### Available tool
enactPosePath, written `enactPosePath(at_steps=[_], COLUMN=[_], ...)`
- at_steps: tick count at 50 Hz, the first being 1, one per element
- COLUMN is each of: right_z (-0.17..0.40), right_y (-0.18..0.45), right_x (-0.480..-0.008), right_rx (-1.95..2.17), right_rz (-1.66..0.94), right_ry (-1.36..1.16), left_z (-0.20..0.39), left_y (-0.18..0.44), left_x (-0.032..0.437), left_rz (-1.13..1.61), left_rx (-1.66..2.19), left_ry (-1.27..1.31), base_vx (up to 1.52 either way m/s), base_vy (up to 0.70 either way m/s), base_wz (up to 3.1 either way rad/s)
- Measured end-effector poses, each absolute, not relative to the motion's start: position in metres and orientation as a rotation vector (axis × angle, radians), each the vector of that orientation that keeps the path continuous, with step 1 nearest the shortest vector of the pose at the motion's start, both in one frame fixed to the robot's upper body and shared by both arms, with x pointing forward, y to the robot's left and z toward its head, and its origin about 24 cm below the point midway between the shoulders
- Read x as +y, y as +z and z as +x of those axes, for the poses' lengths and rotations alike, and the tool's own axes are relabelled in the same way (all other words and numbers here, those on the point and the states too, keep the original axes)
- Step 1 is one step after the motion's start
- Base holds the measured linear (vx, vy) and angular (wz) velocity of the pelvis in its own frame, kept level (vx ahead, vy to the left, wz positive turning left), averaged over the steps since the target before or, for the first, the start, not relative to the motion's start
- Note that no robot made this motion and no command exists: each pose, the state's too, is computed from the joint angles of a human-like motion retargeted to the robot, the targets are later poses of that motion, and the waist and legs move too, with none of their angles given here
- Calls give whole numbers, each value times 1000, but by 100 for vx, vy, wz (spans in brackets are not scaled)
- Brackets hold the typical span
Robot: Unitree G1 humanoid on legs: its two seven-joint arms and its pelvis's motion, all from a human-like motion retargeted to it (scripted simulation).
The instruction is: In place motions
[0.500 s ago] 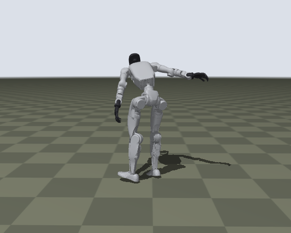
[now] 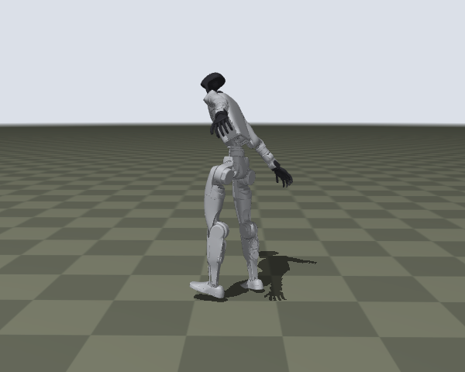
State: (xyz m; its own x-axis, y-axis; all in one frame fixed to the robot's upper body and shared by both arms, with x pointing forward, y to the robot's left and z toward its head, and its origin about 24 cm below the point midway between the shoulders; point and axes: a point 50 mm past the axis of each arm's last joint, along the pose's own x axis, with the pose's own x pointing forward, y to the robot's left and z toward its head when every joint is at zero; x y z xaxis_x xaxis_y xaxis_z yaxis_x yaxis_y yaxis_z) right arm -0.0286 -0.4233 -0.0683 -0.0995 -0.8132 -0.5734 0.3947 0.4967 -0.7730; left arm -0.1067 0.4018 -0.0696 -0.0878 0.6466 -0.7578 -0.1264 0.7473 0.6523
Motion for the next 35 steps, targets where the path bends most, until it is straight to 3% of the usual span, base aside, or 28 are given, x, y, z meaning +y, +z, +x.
enactPosePath(at_steps=[4,10,14,21,25,29,35], right_z=[-6,63,104,174,209,226,226], right_y=[-59,-16,20,83,116,149,176], right_x=[-435,-468,-484,-491,-486,-486,-491], right_rx=[1222,995,858,541,386,286,200], right_rz=[-413,-505,-562,-542,-513,-535,-498], right_ry=[-1090,-1047,-1039,-1039,-1004,-983,-1011], left_z=[-112,-151,-162,-167,-162,-162,-153], left_y=[-56,-53,-47,-50,-41,-36,-39], left_x=[416,402,400,393,405,409,411], left_rz=[436,318,389,311,406,490,349], left_rx=[1509,1483,1469,1400,1363,1406,1277], left_ry=[793,1057,1160,1355,1366,1381,1523], base_vx=[-6,-5,-4,0,2,3,9], base_vy=[-27,-25,-47,-49,-40,-21,-16], base_wz=[79,80,88,59,32,36,57])
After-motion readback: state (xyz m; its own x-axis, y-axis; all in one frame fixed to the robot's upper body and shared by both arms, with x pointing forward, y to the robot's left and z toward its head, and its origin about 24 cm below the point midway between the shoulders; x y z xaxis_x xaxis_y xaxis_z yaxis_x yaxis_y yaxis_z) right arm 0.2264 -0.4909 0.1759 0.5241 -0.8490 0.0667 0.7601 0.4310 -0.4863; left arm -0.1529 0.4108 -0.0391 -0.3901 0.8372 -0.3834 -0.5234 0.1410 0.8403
